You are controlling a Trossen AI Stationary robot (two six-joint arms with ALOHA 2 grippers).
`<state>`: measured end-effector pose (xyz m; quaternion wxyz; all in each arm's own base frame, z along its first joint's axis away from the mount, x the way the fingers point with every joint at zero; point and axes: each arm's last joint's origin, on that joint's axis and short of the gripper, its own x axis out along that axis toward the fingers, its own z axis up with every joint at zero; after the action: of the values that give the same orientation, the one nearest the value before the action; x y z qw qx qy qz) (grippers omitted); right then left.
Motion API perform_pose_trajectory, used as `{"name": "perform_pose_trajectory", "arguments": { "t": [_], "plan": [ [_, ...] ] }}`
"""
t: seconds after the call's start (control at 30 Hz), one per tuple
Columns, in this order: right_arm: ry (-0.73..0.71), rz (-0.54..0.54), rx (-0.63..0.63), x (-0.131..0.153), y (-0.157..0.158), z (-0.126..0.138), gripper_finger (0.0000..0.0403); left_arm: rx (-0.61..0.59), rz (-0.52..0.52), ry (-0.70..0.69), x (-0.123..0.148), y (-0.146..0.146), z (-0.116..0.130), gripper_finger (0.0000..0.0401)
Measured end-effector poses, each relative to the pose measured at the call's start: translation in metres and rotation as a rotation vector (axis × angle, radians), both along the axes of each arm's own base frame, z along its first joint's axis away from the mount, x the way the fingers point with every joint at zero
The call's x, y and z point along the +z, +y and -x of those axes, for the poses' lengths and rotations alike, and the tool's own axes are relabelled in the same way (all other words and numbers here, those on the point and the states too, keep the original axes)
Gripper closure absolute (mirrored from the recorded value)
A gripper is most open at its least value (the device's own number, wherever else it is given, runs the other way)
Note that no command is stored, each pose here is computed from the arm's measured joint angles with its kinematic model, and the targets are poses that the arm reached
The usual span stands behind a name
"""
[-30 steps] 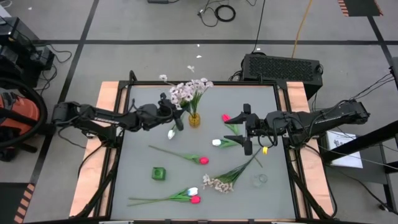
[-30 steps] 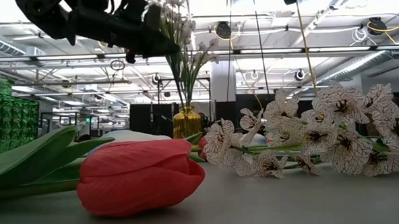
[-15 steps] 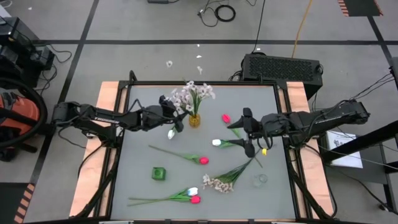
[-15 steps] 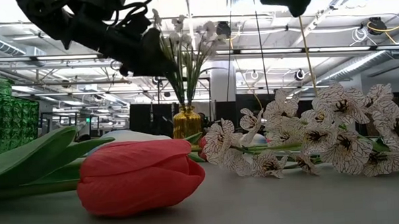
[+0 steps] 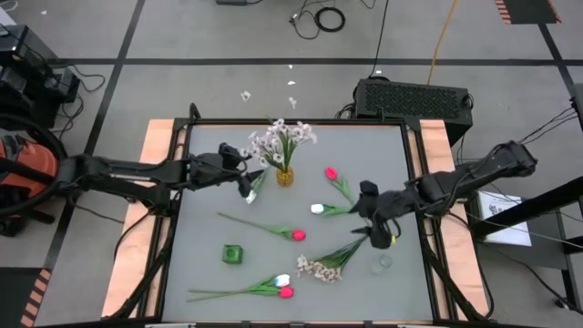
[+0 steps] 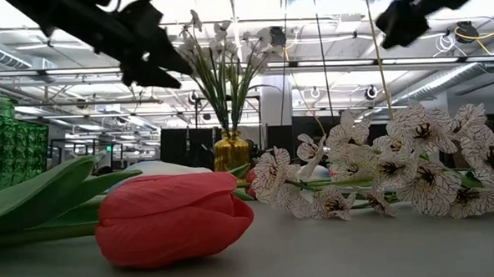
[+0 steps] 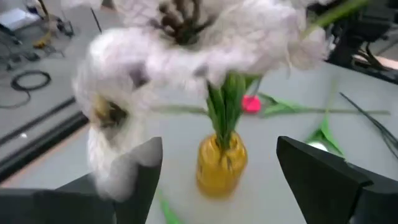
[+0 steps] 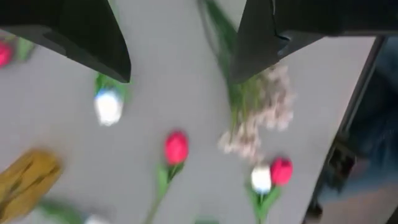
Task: Sort flowers into vase by color
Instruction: Put the top white flowers into the yellow vase, then put the white flowers into the yellow vase
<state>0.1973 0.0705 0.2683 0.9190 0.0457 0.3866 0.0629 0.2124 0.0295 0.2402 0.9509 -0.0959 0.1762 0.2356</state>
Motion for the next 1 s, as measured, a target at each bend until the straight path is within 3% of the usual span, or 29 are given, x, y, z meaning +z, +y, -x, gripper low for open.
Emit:
{"name": "perform_pose_trajectory", "arguments": {
  "t": [0.17,0.37,0.7,1.0],
  "plan": [
    [0.106,0.004,0.041,-0.02,0.017,-0.005,0.0133,0.0,0.082,0.064,0.002,-0.007,0.022,0.0079],
    [0.18,-0.057,0.126,-0.045,0.034,-0.031,0.0133,0.018,0.207,0.038,0.006,-0.016,0.037,0.0079],
    [0.396,0.057,0.209,-0.095,0.049,-0.062,0.0133,-0.044,0.193,0.05,0.006,-0.03,0.039,0.0079],
    [0.447,0.077,0.253,-0.125,0.054,-0.073,0.0133,-0.021,0.179,0.046,0.006,-0.03,0.039,0.0079]
  ]
}}
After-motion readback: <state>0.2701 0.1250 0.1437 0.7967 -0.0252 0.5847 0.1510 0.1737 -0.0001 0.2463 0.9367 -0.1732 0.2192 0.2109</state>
